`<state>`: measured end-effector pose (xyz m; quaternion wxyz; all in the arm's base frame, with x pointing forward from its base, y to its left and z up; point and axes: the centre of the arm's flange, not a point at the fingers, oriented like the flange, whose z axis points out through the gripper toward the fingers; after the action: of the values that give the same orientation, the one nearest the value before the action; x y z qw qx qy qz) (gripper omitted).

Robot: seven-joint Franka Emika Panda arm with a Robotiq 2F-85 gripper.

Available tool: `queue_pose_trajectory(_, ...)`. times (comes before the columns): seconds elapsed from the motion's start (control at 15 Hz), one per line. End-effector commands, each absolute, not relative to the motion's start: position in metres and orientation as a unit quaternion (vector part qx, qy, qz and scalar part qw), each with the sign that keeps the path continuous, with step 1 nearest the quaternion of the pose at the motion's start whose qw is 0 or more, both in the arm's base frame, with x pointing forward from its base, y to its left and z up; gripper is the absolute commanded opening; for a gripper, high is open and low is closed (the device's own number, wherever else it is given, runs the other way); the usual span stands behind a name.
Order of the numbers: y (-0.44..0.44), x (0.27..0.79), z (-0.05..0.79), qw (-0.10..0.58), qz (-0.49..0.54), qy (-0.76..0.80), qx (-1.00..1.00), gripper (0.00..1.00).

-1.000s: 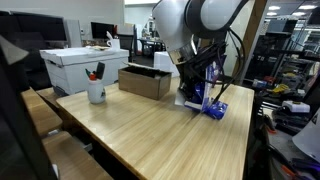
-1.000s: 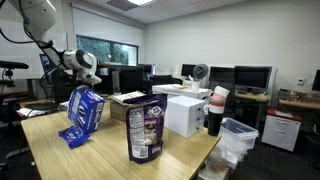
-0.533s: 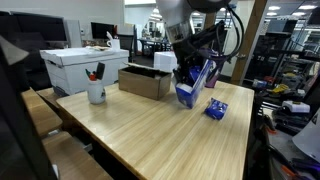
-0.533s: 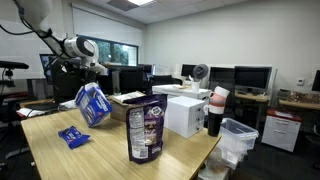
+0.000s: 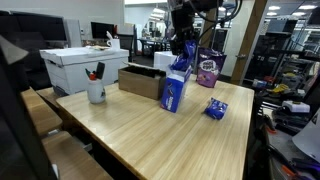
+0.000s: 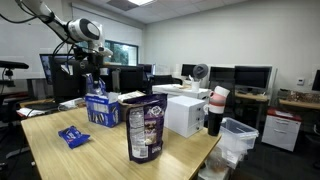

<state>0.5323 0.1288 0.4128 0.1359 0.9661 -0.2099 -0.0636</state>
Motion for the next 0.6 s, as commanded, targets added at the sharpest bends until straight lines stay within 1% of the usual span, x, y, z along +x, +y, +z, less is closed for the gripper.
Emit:
queue_pose_trajectory(0.0, 0.116, 0.533, 0.433, 0.109, -0.068, -0.196, 0.972, 0.05)
queue_pose_trajectory(0.27, 0.111, 0.529, 0.456, 0.094, -0.064, -0.192, 0.975, 0.05)
queue_pose_trajectory(0.53, 0.1, 0.514, 0.471, 0.105, -0.075, -0.187, 0.974, 0.05)
